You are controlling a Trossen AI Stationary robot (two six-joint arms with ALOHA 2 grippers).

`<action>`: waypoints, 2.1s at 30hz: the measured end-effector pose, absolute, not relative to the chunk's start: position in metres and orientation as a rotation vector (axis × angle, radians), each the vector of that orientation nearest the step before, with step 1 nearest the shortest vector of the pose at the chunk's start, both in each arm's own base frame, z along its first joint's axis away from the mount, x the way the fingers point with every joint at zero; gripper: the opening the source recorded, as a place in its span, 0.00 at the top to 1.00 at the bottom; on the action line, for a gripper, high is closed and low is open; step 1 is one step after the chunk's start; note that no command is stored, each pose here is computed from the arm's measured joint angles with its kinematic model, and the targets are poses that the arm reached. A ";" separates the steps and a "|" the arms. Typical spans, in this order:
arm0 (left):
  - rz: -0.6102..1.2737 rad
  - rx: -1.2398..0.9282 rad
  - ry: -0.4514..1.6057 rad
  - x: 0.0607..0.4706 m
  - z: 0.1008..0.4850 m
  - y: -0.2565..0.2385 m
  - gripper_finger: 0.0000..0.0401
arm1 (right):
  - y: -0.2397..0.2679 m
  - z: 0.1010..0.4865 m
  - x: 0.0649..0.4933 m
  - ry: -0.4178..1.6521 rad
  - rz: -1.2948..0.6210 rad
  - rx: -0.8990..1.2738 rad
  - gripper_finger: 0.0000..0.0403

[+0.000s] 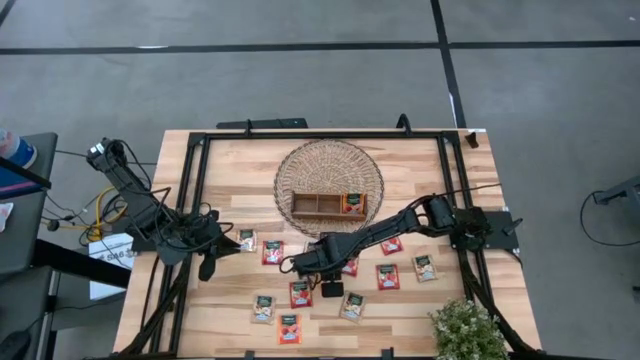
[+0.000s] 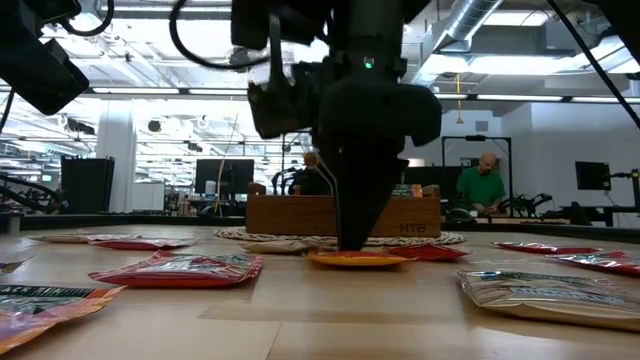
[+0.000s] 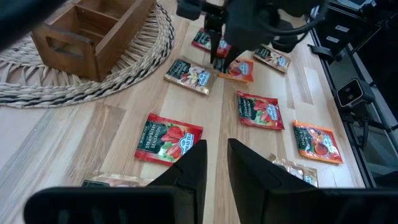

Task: Pick & Place Tea
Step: Put the orange tea bag into the right section of the wooden organizer

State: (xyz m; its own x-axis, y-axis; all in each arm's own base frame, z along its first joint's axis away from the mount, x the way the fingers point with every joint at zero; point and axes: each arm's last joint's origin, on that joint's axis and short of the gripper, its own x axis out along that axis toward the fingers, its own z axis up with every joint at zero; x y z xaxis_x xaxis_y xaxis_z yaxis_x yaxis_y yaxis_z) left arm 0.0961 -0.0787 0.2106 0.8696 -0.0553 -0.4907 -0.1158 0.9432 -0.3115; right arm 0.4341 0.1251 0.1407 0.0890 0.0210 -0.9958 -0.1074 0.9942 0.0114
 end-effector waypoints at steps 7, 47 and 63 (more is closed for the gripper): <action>0.027 -0.340 0.522 0.096 0.211 -0.079 0.86 | 0.124 0.132 0.428 1.495 0.106 -0.059 0.73; 0.047 -0.344 0.498 0.097 0.212 -0.079 0.86 | 0.139 0.225 0.430 1.529 0.038 -0.132 1.00; 0.062 -0.374 0.478 0.097 0.213 -0.079 0.86 | 0.108 0.271 0.415 1.362 -0.451 -0.586 1.00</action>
State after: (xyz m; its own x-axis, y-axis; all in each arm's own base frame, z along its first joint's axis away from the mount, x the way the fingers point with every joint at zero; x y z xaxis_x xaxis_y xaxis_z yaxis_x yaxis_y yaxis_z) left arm 0.0973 -0.0786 0.2129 0.8873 -0.0286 -0.4602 -0.1445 0.9305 -0.3365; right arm 0.4152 0.1082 0.2712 0.1604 -0.6162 -0.7711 -0.0342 0.7773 -0.6283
